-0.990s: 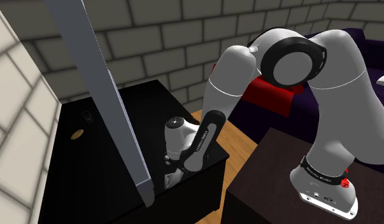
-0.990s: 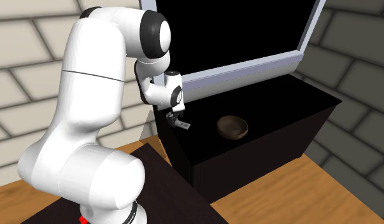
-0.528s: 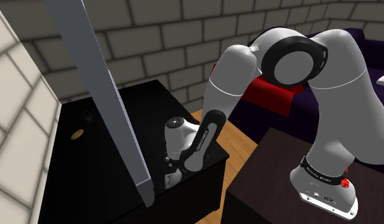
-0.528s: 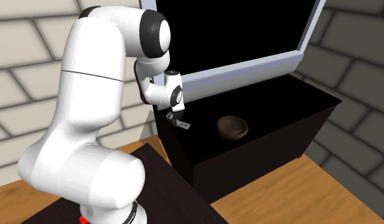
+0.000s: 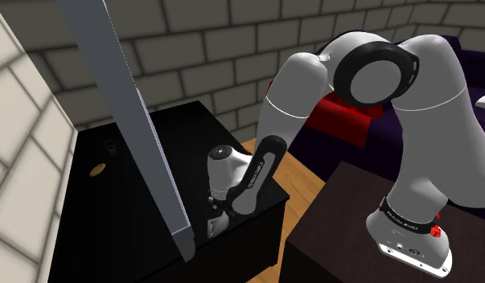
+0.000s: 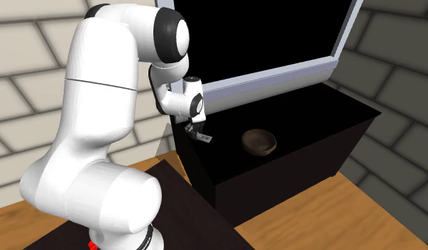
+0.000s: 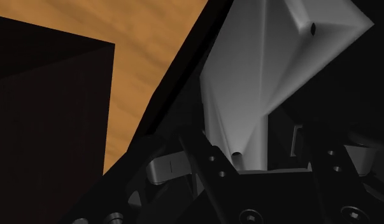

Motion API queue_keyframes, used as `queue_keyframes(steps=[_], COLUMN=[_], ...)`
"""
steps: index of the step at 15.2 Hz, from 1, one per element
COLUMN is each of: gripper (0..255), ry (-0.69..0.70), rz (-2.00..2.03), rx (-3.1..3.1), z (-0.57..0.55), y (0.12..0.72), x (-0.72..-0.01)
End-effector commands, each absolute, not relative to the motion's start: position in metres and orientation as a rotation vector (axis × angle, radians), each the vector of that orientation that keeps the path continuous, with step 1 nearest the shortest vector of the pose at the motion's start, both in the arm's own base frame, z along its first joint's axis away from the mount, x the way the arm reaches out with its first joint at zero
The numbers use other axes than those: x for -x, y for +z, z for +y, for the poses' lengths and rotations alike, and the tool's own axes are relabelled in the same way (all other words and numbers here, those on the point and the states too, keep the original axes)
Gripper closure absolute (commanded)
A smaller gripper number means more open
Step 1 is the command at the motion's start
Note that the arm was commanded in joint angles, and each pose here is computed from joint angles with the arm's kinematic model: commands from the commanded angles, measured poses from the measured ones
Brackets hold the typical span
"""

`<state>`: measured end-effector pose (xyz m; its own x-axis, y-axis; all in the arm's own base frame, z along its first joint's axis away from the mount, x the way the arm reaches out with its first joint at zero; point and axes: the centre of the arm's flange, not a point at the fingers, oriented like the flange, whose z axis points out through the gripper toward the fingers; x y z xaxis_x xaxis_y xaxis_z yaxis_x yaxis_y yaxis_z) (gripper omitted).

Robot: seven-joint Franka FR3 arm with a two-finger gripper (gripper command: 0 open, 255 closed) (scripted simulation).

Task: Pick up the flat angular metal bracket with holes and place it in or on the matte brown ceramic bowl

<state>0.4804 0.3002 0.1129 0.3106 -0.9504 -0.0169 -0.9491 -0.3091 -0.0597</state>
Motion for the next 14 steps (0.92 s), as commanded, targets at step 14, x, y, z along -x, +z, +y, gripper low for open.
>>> queue_keyframes(steps=[14], gripper=[255], ry=[-0.033], rz=[1.811], rx=[2.495], z=[0.3], y=[0.191], x=[-0.481])
